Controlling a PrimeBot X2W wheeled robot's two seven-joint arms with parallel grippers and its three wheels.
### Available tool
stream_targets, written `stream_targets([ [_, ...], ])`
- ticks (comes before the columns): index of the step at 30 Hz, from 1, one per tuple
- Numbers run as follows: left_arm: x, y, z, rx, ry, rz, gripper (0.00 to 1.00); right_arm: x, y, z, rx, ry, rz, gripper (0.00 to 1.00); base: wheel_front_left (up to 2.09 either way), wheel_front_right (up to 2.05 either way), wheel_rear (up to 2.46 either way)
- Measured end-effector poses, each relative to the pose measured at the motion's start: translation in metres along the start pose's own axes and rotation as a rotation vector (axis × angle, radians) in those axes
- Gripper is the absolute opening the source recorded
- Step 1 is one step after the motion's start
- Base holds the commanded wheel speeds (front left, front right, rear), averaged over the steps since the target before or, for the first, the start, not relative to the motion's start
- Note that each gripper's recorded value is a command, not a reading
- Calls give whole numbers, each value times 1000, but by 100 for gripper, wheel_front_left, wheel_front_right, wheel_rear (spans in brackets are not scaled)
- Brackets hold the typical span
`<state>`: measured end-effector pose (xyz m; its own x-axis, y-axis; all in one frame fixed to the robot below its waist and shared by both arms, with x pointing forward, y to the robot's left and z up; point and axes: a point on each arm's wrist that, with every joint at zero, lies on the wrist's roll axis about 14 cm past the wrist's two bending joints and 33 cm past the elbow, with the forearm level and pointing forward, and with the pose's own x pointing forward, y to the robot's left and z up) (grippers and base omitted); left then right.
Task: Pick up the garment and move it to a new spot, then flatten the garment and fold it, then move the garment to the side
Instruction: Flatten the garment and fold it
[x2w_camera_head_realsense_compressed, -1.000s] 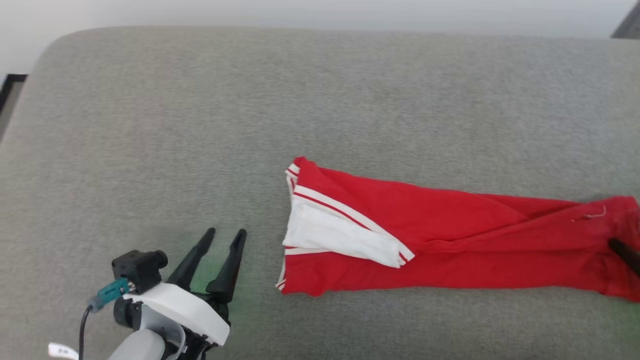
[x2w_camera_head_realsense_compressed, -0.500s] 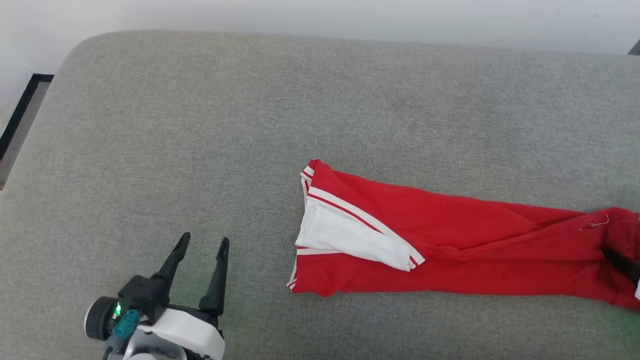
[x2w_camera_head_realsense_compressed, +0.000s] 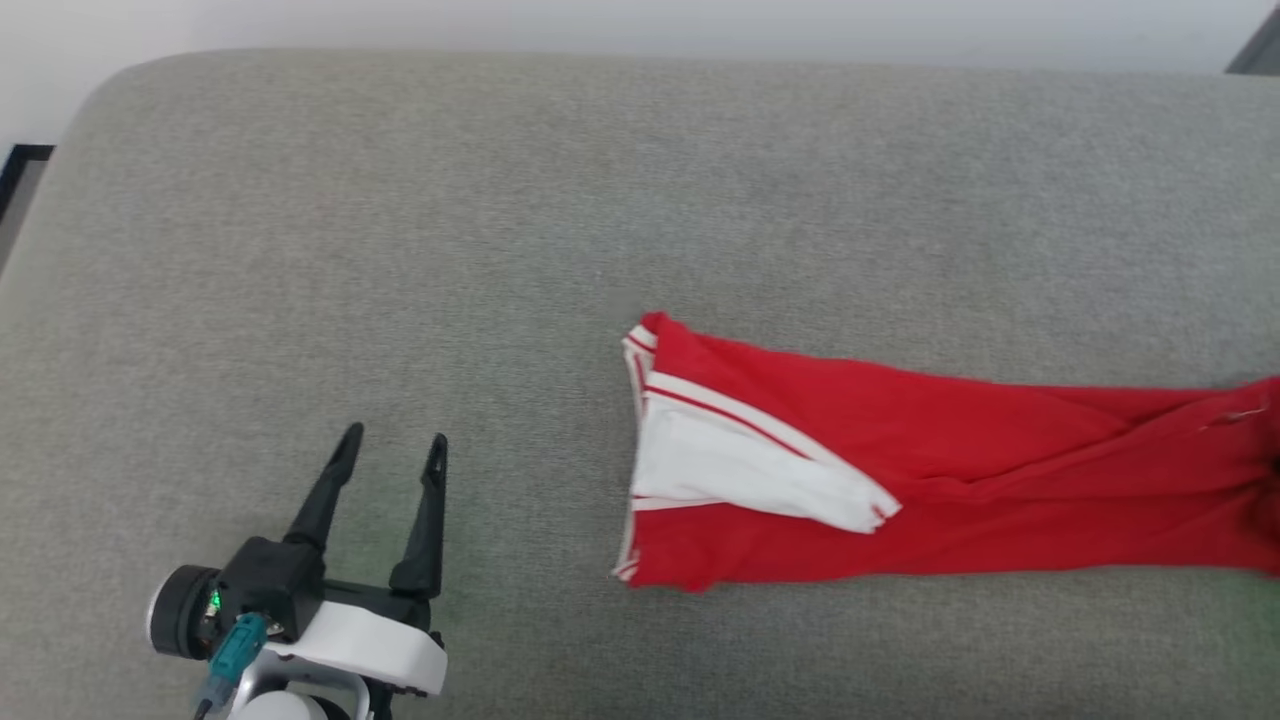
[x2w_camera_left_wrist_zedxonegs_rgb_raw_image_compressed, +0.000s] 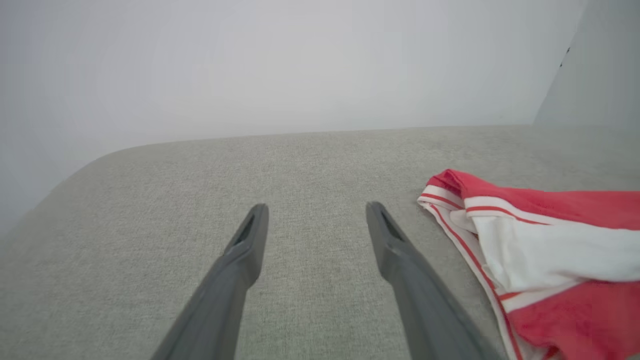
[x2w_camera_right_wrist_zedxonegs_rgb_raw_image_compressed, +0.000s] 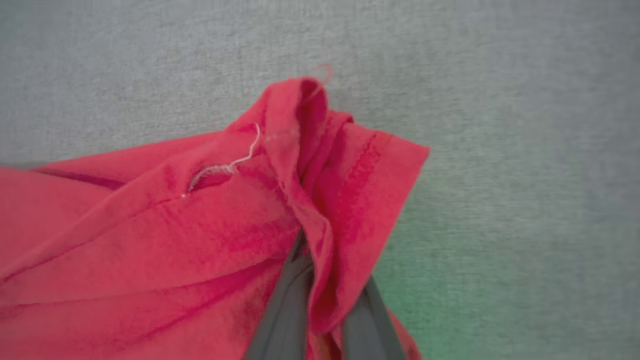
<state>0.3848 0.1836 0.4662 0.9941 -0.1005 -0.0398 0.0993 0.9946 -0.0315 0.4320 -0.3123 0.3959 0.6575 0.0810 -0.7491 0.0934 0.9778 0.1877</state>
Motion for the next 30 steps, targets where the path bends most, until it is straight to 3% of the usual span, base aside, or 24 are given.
stream_targets([
  [9, 17, -19, -5, 3, 8, -78, 100, -45, -87, 53, 60, -193, -209, 0, 0, 0, 0],
  [18, 27, -27, -8, 20, 13, -117, 100, -87, -145, 81, 129, -337, -358, 0, 0, 0, 0],
  [23, 30, -30, -5, 19, 2, -123, 100, -80, -129, 76, 94, -311, -315, 0, 0, 0, 0],
  [30, 27, -30, 0, 17, -10, -118, 100, -59, -63, 61, -44, -247, -141, 0, 0, 0, 0],
])
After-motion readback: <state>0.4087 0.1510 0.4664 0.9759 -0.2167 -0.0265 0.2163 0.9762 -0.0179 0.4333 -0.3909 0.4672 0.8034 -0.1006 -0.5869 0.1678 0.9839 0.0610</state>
